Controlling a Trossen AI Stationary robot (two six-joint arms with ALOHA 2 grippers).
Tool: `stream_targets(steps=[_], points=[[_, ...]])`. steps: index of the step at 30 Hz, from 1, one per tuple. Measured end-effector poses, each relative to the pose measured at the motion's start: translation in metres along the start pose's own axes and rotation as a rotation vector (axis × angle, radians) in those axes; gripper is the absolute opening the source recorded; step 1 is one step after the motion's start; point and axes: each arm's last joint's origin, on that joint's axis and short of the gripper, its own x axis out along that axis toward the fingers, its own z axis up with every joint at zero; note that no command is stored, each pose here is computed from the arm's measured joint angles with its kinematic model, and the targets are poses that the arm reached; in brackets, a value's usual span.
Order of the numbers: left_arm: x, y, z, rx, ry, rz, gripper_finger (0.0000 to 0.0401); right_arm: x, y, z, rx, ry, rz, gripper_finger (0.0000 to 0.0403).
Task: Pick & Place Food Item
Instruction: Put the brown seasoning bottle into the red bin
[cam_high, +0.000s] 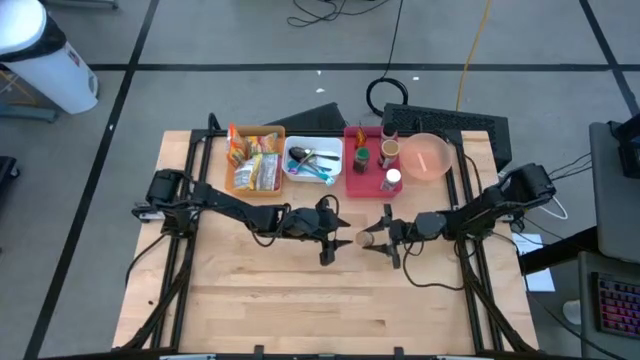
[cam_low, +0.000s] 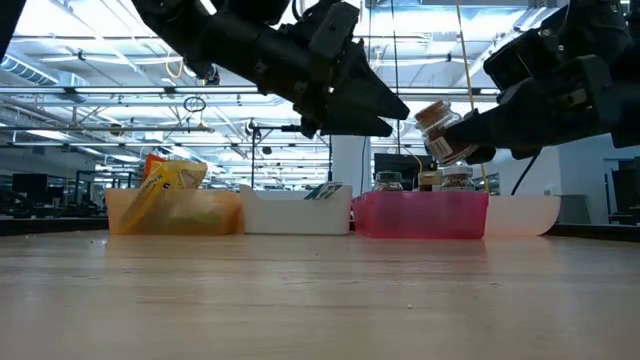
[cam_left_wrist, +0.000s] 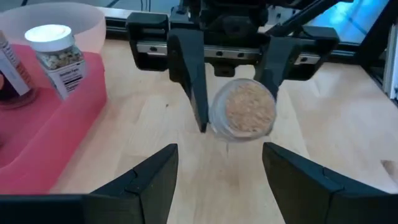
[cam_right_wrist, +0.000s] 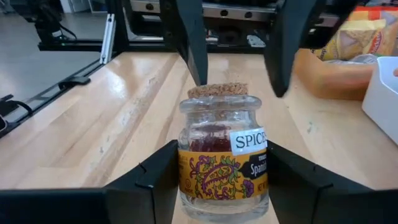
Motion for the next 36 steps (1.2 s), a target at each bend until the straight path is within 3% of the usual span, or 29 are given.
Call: stream_targets(steps=[8, 36], points=[[0.008, -0.005, 0.017, 0.035, 0.015, -0.011, 0.0241, 0.015, 0.001, 0.004, -0.016, 0.007, 0.002, 0.0187], [0.008, -0.013, 0.021, 0.069, -0.002, -0.043, 0.0241, 0.012, 0.002, 0.017, -0.012, -0.133, 0.01, 0.0186]])
